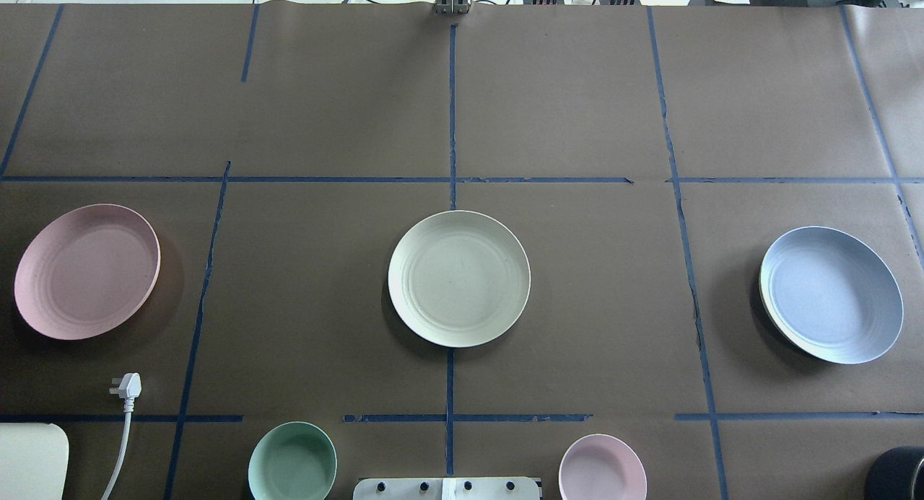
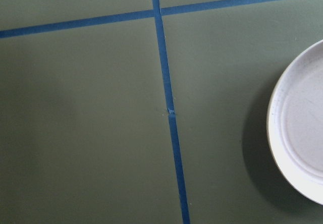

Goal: Stack three plates with pink and blue

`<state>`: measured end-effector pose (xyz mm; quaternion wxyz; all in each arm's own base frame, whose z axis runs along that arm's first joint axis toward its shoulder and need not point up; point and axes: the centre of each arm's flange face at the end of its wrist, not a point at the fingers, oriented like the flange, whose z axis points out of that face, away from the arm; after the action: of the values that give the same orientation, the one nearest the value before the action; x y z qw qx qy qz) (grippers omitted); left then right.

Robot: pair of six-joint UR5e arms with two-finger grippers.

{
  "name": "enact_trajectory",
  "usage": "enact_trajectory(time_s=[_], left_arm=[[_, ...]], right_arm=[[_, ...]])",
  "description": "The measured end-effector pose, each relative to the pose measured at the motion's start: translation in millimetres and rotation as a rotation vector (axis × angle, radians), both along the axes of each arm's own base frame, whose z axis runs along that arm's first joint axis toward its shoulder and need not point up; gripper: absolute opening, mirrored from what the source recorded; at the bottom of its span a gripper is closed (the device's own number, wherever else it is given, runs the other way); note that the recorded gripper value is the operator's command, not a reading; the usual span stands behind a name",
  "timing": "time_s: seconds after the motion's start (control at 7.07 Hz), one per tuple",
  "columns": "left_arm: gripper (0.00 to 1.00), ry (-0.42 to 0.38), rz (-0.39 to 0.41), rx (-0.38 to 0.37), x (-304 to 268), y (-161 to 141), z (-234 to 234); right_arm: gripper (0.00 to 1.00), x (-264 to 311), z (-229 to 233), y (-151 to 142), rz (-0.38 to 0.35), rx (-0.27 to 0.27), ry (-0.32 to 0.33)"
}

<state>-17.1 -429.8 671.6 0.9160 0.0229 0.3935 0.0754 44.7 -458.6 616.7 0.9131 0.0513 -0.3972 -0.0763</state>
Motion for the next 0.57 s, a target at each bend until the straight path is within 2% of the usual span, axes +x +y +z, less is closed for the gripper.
enact_trajectory(time_s=[0.28,0.57], left_arm=[[1.0,0.015,-0.045,-0.04,49,-5,15],[1.0,0.052,-0.105,-0.117,117,-9,13]], right_arm=[[1.0,0,2,1,-0.002,-0.003,-0.002],[1.0,-1,4,3,-0.007,-0.005,-0.002]])
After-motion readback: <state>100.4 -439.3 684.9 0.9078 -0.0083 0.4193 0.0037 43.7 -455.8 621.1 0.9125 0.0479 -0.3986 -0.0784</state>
